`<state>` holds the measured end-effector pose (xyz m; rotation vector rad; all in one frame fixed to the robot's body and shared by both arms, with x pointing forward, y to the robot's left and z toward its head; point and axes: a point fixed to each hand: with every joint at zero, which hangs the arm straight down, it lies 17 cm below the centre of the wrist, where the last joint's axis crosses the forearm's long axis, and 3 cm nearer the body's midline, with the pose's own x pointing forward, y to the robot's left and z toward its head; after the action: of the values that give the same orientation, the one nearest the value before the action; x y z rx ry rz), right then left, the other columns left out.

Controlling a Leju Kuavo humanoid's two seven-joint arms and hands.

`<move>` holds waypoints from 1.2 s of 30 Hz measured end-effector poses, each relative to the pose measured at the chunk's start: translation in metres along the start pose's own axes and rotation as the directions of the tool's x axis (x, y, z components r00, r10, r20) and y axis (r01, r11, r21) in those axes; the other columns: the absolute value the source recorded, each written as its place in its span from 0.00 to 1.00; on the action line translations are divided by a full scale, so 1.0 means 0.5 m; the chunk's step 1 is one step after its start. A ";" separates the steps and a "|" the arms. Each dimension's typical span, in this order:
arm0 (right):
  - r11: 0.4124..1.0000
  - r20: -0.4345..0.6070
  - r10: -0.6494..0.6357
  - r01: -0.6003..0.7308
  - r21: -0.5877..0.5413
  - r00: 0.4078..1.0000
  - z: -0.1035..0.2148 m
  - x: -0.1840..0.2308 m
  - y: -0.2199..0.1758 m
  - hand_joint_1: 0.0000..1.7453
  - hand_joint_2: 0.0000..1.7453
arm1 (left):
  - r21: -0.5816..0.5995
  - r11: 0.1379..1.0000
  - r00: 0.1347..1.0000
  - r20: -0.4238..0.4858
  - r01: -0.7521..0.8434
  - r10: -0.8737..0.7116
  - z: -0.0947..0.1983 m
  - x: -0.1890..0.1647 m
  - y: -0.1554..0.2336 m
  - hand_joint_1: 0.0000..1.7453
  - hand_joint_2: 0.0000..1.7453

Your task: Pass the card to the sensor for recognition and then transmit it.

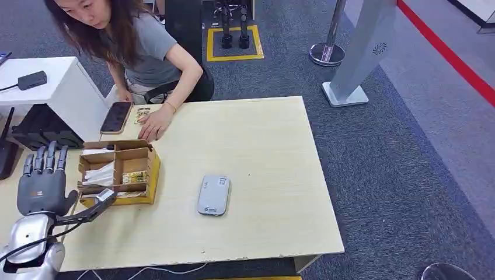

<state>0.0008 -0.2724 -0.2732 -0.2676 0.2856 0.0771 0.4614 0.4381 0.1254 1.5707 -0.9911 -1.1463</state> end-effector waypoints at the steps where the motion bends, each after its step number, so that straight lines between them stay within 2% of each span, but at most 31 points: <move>1: 1.000 -0.021 0.005 -0.005 0.000 1.000 -0.003 -0.012 -0.001 0.00 0.00 | -0.013 1.000 1.000 0.002 -0.006 0.006 0.013 0.006 -0.022 0.00 1.00; 4: 1.000 -0.044 0.007 -0.007 -0.006 0.999 -0.011 -0.035 -0.008 0.00 0.00 | -0.060 0.998 1.000 0.008 -0.017 0.018 0.049 0.022 -0.079 0.00 1.00; 7: 1.000 -0.048 0.006 -0.007 -0.010 0.999 -0.012 -0.037 -0.012 0.00 0.00 | -0.095 0.995 1.000 0.004 -0.026 0.026 0.060 0.027 -0.105 0.00 1.00; 20: 1.000 -0.058 0.006 -0.007 -0.013 0.998 -0.014 -0.041 -0.018 0.00 0.00 | -0.140 0.989 0.999 -0.003 -0.038 0.038 0.075 0.034 -0.137 0.00 1.00; 23: 1.000 0.050 -0.012 0.011 0.007 0.999 -0.013 -0.003 -0.011 0.00 0.00 | -0.084 0.996 0.999 -0.005 -0.034 0.034 0.058 0.030 -0.107 0.00 1.00; 25: 1.000 0.083 -0.016 0.015 0.006 0.996 -0.008 0.019 -0.012 0.00 0.00 | -0.065 0.997 0.999 -0.009 -0.035 0.035 0.031 0.023 -0.072 0.00 1.00; 28: 1.000 0.098 -0.019 0.018 0.006 0.995 -0.003 0.034 -0.013 0.00 0.00 | -0.016 0.999 0.999 -0.016 -0.040 0.040 -0.002 0.015 -0.021 0.00 1.00; 36: 1.000 0.104 -0.017 0.016 0.010 0.994 -0.003 0.036 -0.011 0.00 0.00 | 0.033 0.998 0.999 -0.015 -0.050 0.050 -0.011 0.015 0.016 0.00 1.00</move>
<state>0.0182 -0.2773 -0.2782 -0.2562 0.1800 0.0731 0.4677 0.4301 0.1321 1.5696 -1.0381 -1.0870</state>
